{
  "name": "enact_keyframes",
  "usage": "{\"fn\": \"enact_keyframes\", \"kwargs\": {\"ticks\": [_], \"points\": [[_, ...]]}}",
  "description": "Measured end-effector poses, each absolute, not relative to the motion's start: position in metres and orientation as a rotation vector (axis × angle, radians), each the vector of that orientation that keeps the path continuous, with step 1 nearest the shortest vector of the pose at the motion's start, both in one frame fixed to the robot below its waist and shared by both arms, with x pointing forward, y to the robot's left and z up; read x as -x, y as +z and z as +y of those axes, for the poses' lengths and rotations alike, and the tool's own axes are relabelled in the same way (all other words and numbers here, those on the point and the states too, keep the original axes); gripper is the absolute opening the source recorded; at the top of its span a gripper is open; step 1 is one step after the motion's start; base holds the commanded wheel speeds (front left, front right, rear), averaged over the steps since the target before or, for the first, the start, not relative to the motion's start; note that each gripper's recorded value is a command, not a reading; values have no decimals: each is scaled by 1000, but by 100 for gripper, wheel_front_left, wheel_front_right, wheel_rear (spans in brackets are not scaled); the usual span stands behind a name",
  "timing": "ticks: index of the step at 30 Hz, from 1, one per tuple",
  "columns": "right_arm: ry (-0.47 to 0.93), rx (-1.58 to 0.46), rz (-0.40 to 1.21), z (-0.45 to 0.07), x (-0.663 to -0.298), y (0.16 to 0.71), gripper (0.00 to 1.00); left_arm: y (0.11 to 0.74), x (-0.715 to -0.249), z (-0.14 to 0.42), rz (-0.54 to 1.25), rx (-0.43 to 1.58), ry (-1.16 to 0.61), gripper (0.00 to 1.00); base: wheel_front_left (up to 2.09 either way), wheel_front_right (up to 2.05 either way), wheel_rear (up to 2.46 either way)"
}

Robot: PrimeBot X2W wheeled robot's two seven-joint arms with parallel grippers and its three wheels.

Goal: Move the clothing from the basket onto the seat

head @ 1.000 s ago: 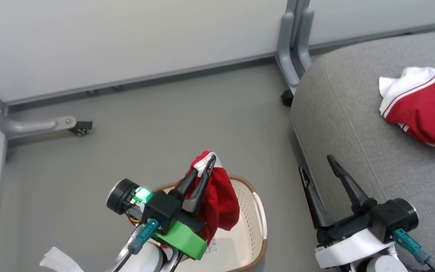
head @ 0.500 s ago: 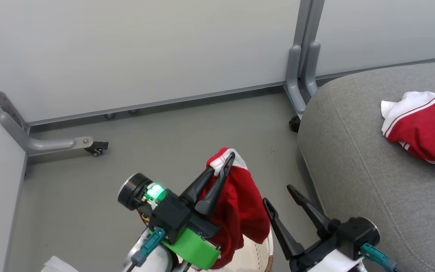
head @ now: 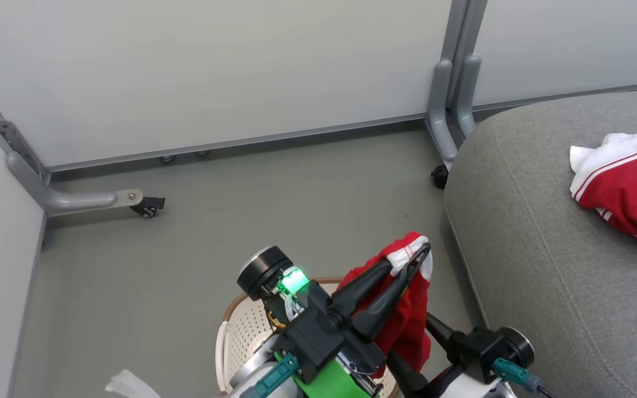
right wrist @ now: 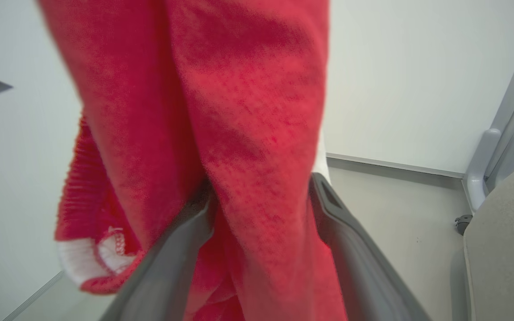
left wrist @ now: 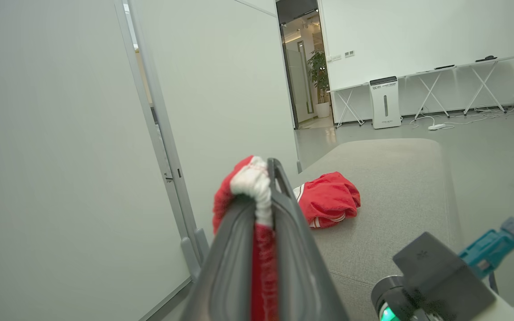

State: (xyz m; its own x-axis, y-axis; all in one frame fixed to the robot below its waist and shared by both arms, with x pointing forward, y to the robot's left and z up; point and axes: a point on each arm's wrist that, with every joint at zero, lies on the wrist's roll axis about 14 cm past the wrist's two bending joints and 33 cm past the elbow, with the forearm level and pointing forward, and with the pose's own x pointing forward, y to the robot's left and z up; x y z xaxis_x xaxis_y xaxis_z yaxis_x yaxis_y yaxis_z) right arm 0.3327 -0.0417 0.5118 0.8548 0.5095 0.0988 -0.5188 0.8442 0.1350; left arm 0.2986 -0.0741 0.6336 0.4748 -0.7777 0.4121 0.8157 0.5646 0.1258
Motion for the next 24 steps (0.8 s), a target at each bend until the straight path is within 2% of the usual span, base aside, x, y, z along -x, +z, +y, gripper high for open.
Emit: {"fn": "enact_keyframes", "kwargs": {"ticks": [7,8,9,10,11,12,13,24], "points": [[517,-149,-4,-48,-335,494,100,634,-294,-77,-455,96,-1000,0,0,0,0],[516,-147,4,-49,-335,491,89,634,-293,-77,-454,97,-1003,0,0,0,0],[514,-143,15,-50,-335,487,65,634,-292,-77,-453,97,-1003,0,0,0,0],[513,-140,25,-50,-334,484,48,634,-292,-76,-454,96,-1004,0,0,0,0],[511,-138,32,-51,-334,482,40,635,-292,-76,-455,97,-1003,0,0,0,0],[511,-135,40,-51,-333,479,24,635,-291,-76,-456,98,-1003,0,0,0,0],[514,-133,49,-50,-332,477,0,636,-291,-75,-458,97,-1003,0,0,0,0],[530,-169,67,-45,-328,474,0,624,-294,-73,-425,74,-1000,0,0,0,0]]}}
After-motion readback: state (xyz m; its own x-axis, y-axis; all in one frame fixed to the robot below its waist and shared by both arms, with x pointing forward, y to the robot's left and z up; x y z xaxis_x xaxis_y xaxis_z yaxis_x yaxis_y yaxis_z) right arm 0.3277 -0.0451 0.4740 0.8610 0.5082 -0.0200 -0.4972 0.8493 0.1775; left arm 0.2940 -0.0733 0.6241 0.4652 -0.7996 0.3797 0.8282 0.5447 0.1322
